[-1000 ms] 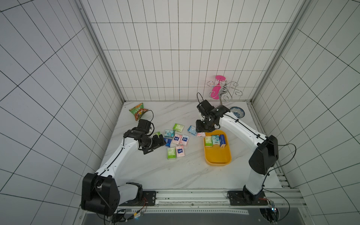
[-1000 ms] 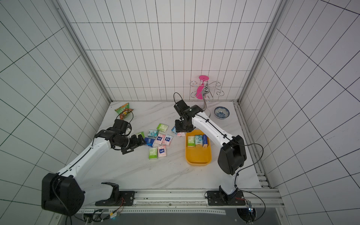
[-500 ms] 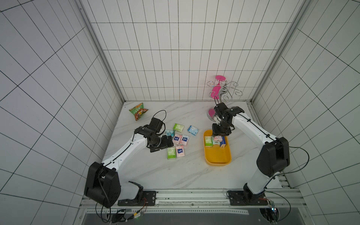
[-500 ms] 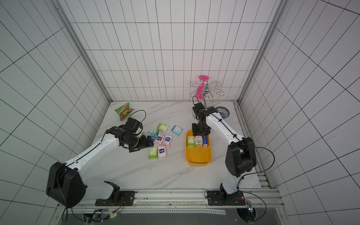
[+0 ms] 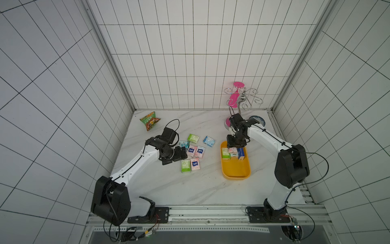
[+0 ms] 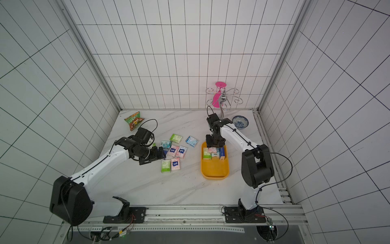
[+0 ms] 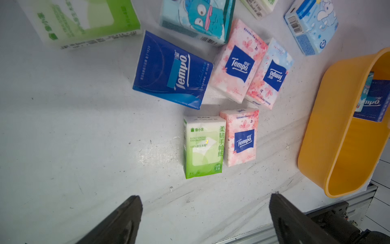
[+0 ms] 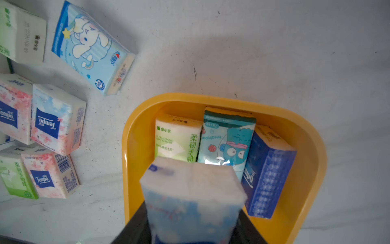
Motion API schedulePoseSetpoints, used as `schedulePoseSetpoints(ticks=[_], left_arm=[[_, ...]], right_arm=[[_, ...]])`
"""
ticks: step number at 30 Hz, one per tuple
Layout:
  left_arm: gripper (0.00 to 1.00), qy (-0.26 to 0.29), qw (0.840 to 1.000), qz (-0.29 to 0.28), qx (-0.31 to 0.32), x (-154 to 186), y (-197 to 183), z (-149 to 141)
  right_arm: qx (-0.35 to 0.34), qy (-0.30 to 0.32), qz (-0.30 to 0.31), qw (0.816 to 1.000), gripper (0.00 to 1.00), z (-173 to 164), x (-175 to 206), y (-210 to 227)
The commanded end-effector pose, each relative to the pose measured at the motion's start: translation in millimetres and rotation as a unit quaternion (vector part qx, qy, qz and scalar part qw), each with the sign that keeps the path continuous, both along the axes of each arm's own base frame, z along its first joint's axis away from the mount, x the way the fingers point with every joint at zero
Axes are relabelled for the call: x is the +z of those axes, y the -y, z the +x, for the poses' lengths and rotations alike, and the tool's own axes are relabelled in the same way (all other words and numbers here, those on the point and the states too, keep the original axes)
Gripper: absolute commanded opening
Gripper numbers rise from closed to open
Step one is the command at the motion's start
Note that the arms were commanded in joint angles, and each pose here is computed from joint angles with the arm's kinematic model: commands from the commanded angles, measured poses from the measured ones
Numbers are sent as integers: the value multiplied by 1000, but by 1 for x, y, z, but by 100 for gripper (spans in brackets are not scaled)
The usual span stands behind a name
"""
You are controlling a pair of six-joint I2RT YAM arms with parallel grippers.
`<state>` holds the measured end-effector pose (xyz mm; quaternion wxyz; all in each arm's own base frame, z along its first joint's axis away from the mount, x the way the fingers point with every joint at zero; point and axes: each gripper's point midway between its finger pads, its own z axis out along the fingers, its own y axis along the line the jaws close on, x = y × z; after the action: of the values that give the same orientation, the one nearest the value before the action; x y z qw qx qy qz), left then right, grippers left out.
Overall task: Put the pocket tissues into the storage box
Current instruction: Place the pocket tissues in the storage box.
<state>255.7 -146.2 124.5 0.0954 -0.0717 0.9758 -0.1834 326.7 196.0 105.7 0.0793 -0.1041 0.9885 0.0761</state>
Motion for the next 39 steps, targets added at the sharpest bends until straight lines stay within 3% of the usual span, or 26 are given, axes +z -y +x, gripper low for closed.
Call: schedulePoseSetpoints(ticks=[1, 12, 18, 32, 39], left_arm=[[97, 20, 1000, 4, 9, 5, -4, 1], [97, 27, 999, 12, 18, 9, -11, -1], [97, 29, 999, 14, 22, 9, -13, -3], [97, 34, 999, 6, 38, 12, -11, 4], [98, 19, 996, -36, 83, 9, -16, 10]], right_arm=[[10, -3, -8, 1000, 50, 0, -15, -5], [27, -2, -28, 999, 52, 5, -37, -21], [24, -3, -26, 999, 58, 7, -40, -23], [27, 43, -9, 999, 63, 4, 10, -17], [87, 53, 20, 995, 63, 3, 27, -37]])
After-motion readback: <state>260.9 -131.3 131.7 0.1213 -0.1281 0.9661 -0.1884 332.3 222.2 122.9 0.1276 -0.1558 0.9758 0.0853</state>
